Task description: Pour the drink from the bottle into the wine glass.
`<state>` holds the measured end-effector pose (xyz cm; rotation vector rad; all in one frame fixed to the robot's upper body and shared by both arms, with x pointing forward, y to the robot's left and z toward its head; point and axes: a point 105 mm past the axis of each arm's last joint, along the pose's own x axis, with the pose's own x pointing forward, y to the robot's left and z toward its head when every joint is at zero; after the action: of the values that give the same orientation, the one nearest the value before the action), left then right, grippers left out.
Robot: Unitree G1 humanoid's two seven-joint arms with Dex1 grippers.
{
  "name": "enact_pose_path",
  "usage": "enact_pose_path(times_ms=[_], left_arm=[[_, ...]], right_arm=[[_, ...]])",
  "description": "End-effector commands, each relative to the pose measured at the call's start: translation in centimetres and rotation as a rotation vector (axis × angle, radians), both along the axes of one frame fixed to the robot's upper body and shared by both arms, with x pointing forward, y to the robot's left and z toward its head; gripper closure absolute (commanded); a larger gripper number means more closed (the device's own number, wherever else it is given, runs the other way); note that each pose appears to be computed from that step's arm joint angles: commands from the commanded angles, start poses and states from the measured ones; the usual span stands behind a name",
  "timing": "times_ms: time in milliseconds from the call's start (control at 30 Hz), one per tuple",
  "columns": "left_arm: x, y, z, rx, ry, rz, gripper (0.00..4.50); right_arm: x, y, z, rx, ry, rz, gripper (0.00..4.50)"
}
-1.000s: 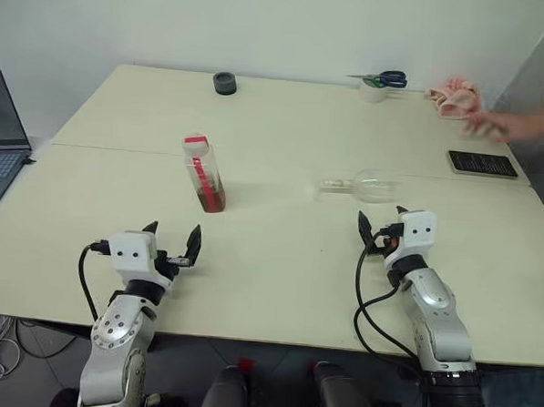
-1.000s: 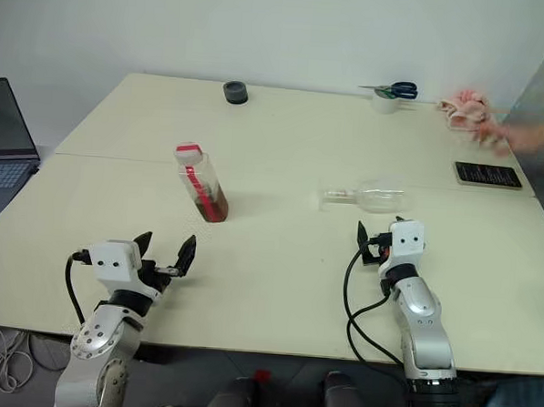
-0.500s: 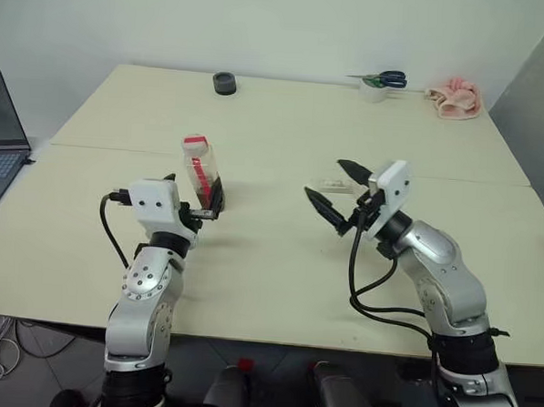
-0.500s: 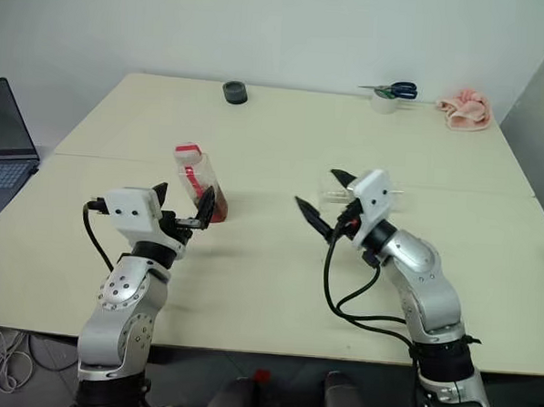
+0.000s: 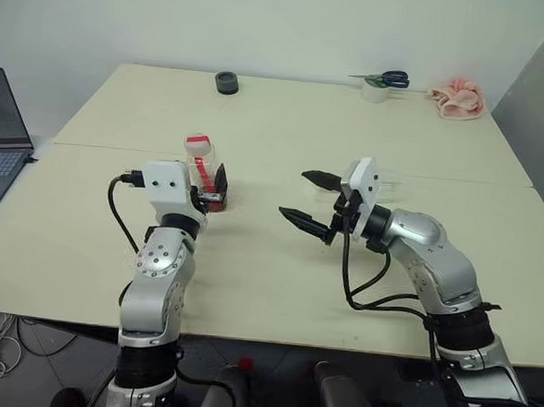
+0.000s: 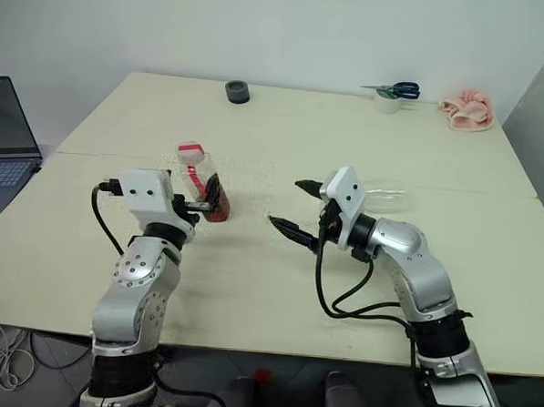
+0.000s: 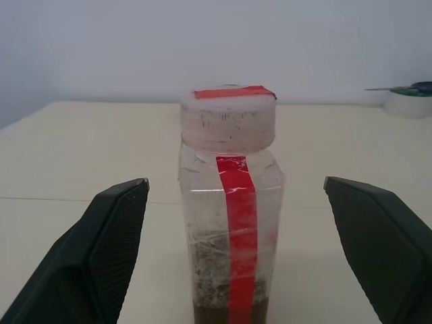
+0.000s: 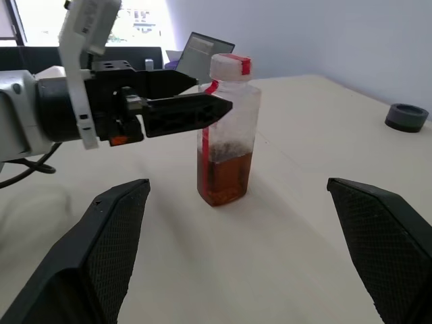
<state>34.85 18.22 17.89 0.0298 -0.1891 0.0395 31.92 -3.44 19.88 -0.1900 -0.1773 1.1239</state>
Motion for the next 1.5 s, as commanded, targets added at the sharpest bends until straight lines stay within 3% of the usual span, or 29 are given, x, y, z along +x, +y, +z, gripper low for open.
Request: enact_pose_path(times_ms=[33, 400, 800, 900, 1100, 1200, 1333, 1433, 1500], left_arm=[[0.5, 0.1, 0.9, 0.016, -0.036, 0.017, 0.03], [3.1, -0.5, 1.6, 0.025, -0.069, 0.004, 0.03], [3.8, -1.0, 1.4, 0.018, -0.077, -0.013, 0.03], [3.9, -1.0, 1.2, 0.017, -0.076, -0.009, 0.61], [3.9, -1.0, 1.2, 0.013, -0.082, -0.005, 2.36], [3.8, -0.7, 1.2, 0.020, -0.083, -0.001, 2.37], [3.7, -0.2, 1.9, 0.055, -0.101, -0.025, 2.37], [3.3, -2.0, 3.5, 0.069, -0.121, -0.237, 2.37], [2.5, -3.8, 3.9, 0.091, -0.104, -0.408, 2.37]], right_arm=[[-0.8, 0.7, 1.8, 0.019, -0.050, 0.048, 0.00], [-0.9, 1.0, 1.6, 0.019, -0.042, 0.047, 0.00], [-0.9, 0.7, 1.2, 0.008, -0.035, 0.027, 0.00], [-0.9, 0.7, 1.3, 0.008, -0.035, 0.025, 0.00], [-0.7, 0.7, 1.4, 0.005, -0.044, 0.013, 0.00], [-0.5, 0.5, 1.8, 0.011, -0.051, 0.001, 0.00], [0.4, 0.0, 4.6, 0.081, -0.061, -0.054, 0.00], [2.1, -0.3, 7.6, 0.128, -0.025, -0.167, 0.00], [1.4, 0.7, 9.2, 0.182, 0.030, -0.110, 0.00]])
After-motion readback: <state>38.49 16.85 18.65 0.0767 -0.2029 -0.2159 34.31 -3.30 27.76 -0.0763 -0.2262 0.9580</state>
